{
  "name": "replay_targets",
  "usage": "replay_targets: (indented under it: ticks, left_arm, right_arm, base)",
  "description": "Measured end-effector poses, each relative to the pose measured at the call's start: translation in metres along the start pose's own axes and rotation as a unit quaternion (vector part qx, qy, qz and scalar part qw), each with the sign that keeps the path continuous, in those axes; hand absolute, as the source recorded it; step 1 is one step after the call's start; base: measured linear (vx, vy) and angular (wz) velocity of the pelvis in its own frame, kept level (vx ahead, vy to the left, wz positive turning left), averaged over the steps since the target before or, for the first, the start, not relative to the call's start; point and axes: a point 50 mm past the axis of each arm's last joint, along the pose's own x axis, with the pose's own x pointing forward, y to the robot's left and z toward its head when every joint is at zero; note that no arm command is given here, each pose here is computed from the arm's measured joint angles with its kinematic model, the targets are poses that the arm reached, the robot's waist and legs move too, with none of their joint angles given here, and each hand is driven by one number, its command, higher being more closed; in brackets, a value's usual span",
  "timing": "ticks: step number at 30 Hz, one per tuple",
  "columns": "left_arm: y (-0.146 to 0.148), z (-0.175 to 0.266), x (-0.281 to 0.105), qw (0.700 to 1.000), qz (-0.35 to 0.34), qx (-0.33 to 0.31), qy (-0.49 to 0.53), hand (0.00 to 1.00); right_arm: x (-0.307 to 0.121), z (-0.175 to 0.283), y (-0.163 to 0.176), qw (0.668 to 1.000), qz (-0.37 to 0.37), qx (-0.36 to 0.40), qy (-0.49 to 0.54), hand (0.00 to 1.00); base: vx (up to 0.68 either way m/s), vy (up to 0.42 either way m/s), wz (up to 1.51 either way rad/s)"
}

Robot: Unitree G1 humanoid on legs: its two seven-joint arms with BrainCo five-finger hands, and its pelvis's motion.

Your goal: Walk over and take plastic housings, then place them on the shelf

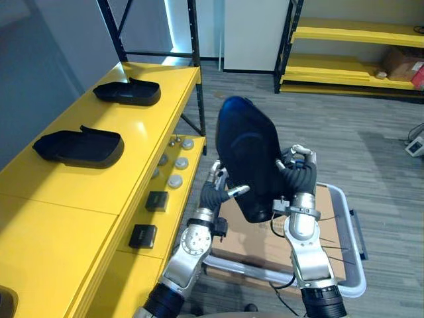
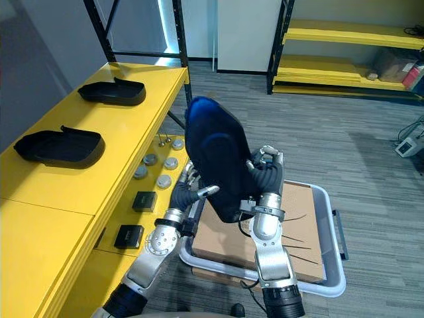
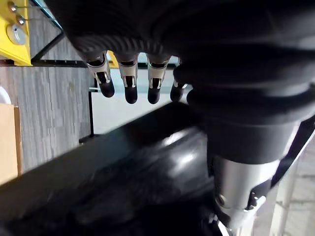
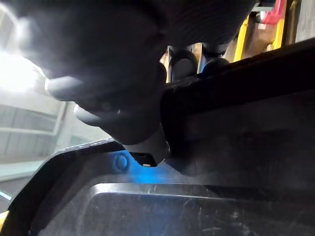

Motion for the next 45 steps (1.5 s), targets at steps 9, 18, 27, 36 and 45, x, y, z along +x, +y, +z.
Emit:
replay_targets:
  ticks: [9, 18, 27, 36, 45]
  left_arm:
    - [-0.001, -0.006, 0.003, 0.999, -0.005, 0.045, 0.004, 1.0]
    - [0.004, -0.013, 0.0, 0.999, 0.004, 0.046, 0.024, 1.0]
    - [0.029, -0.011, -0.004, 0.998, 0.052, 0.03, 0.028, 1.0]
    - [0.045, 0.002, -0.003, 0.997, 0.072, 0.027, -0.005, 1.0]
    - [0.087, -0.014, -0.02, 0.987, 0.152, 0.044, 0.033, 1.0]
  right_arm:
    - [0.006, 0.004, -0.002, 1.0, 0.008, -0.006, -0.018, 1.0]
    - [0.009, 0.009, 0.004, 0.999, 0.034, 0.034, -0.023, 0.0]
    - [0.01, 0.023, 0.006, 0.991, 0.101, 0.061, -0.067, 0.0]
    - [0.03, 0.089, -0.056, 0.961, 0.054, 0.061, -0.263, 0.0]
    - [0.019, 0.08, -0.179, 0.938, -0.22, -0.008, -0.269, 0.0]
  base:
    - [0.0, 0.0, 0.0]
    - [0.0, 0.0, 0.0]
    - [0.0, 0.0, 0.03]
    - [0.0, 0.0, 0.0]
    - [0.0, 0.002, -0.04]
